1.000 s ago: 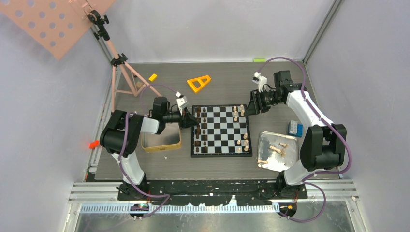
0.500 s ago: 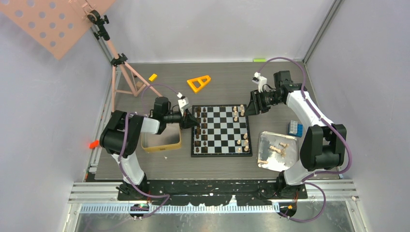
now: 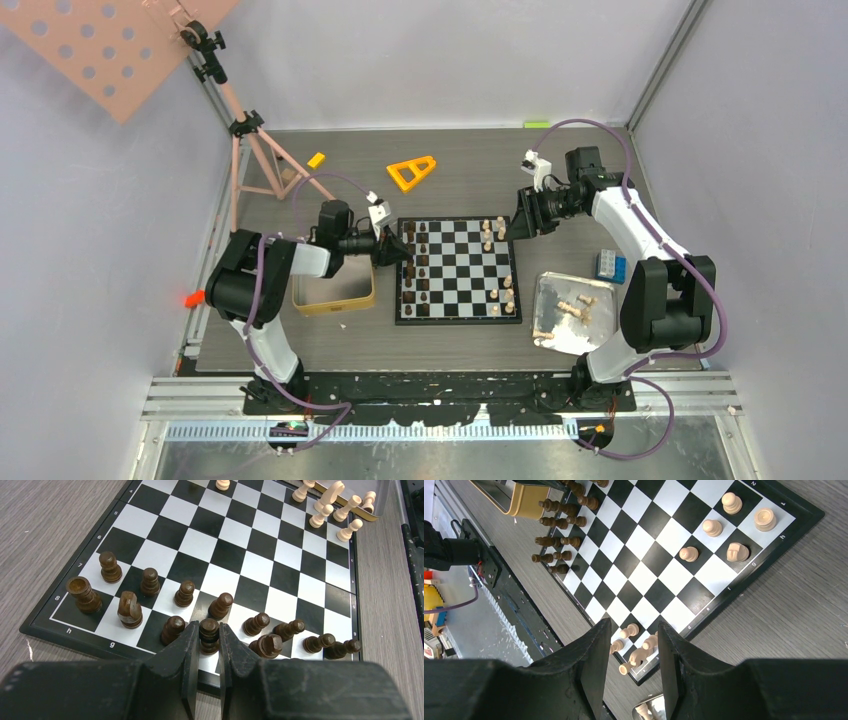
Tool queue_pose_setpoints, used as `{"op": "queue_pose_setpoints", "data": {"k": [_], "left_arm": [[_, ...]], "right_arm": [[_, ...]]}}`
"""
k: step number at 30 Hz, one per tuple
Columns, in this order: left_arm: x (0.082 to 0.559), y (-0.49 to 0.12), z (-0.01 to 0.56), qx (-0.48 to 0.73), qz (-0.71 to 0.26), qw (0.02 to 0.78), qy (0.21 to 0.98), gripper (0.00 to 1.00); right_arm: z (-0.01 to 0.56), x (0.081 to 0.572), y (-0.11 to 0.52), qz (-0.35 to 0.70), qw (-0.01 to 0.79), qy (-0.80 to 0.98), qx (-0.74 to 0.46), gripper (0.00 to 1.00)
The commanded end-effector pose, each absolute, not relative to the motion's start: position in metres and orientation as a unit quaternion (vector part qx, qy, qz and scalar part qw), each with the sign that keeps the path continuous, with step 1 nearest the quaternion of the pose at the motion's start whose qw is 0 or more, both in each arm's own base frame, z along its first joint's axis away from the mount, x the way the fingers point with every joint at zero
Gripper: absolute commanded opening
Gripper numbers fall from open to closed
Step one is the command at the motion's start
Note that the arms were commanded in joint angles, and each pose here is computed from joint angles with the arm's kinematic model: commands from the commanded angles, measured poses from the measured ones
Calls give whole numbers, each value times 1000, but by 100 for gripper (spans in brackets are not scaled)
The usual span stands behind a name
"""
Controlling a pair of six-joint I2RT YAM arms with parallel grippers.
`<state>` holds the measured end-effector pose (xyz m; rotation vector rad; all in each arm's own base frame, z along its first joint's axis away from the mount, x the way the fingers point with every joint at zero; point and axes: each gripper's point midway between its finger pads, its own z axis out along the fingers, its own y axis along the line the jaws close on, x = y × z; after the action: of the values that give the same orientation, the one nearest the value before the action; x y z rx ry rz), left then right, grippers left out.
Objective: Set up the chess pieces on the board
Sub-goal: Place the chess piece on the chessboard.
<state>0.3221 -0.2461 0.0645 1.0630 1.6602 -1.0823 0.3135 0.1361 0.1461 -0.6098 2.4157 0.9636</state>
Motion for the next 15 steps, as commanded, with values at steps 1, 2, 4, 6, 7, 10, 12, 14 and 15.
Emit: {"op": "queue_pose_setpoints", "data": {"k": [1,2,4,6,7,10,12,14,15], "left_arm": [[330,-246,73,433,-416,449,661,13],[330,-246,73,433,-416,450,661,14],[329,-246,73,434,-416,449,661,17],[329,-246,73,434,-416,451,660,20],[329,-246,73,435,-416,451,660,21],[327,-246,74,437,-416,453,656,24],[326,-245,75,438,-415,455,655,26],[326,-245,75,438,-415,456,654,28],[325,-245,75,439,-415,457,654,29]], "right_arm": [[151,315,139,358,240,872,-232,46],[151,315,139,358,240,872,-232,46],[151,315,139,358,240,872,-232,46],[151,315,139,358,240,872,-232,46],[151,314,139,358,240,872,-232,46],[151,314,139,357,240,872,-232,46],[151,314,139,357,240,872,-232,46],[151,314,139,358,240,872,-232,46],[151,315,139,357,240,872,-232,46]]}}
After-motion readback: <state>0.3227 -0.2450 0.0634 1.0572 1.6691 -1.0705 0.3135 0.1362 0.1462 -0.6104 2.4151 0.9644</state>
